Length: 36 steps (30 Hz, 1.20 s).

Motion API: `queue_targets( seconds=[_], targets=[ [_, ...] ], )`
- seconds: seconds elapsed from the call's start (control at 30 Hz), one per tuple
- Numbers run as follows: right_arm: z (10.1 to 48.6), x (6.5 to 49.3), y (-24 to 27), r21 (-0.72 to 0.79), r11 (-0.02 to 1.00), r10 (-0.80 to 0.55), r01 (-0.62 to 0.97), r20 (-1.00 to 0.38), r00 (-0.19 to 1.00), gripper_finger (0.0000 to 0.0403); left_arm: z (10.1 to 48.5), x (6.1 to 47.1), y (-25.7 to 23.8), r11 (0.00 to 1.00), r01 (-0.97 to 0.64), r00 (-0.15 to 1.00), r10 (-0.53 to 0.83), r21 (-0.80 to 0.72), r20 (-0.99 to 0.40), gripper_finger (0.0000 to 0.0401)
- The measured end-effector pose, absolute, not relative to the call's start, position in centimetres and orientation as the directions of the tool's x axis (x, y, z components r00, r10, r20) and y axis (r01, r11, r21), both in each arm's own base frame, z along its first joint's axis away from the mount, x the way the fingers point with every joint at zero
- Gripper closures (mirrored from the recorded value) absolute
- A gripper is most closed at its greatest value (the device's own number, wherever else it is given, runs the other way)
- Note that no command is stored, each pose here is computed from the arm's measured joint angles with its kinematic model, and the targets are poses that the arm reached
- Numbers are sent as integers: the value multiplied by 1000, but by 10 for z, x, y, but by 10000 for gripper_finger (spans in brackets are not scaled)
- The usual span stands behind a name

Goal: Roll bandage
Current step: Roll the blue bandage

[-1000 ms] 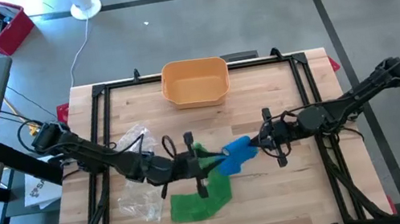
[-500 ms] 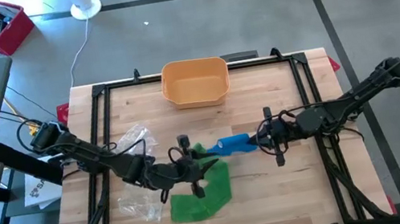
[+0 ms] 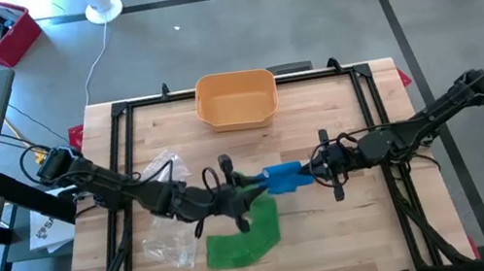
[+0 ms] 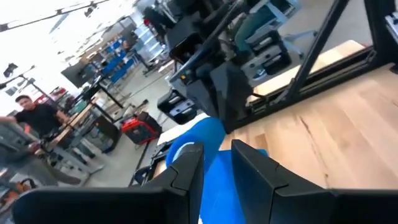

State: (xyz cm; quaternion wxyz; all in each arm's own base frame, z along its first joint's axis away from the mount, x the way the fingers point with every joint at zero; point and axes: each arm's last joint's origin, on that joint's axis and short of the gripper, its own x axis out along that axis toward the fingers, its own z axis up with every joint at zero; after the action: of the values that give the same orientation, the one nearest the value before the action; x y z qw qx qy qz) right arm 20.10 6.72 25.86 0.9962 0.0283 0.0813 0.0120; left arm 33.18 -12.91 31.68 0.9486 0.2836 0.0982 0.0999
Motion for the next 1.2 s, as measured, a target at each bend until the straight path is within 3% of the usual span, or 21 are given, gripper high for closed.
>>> queue_targets(
  seconds=[0.67, 0.77, 0.93, 1.03, 1.2],
  targets=[
    [257, 201, 66, -8, 1000, -16, 15, -171, 985, 403, 314, 347, -87, 975, -214, 959, 220, 53, -177, 323],
    [257, 201, 66, -29, 1000, -16, 11, -172, 985, 403, 311, 347, -83, 973, -225, 951, 232, 55, -206, 331],
    [257, 201, 65, -77, 997, -28, 15, -171, 985, 402, 309, 346, -85, 976, -199, 951, 214, 88, -223, 388],
    [258, 201, 65, -78, 996, -52, 39, -167, 985, 400, 308, 344, -91, 967, -205, 947, 235, 151, -221, 392],
    [258, 196, 63, -59, 997, -59, 49, -183, 981, 355, 310, 338, -102, 923, -250, 928, 315, 293, -201, 397]
  ],
)
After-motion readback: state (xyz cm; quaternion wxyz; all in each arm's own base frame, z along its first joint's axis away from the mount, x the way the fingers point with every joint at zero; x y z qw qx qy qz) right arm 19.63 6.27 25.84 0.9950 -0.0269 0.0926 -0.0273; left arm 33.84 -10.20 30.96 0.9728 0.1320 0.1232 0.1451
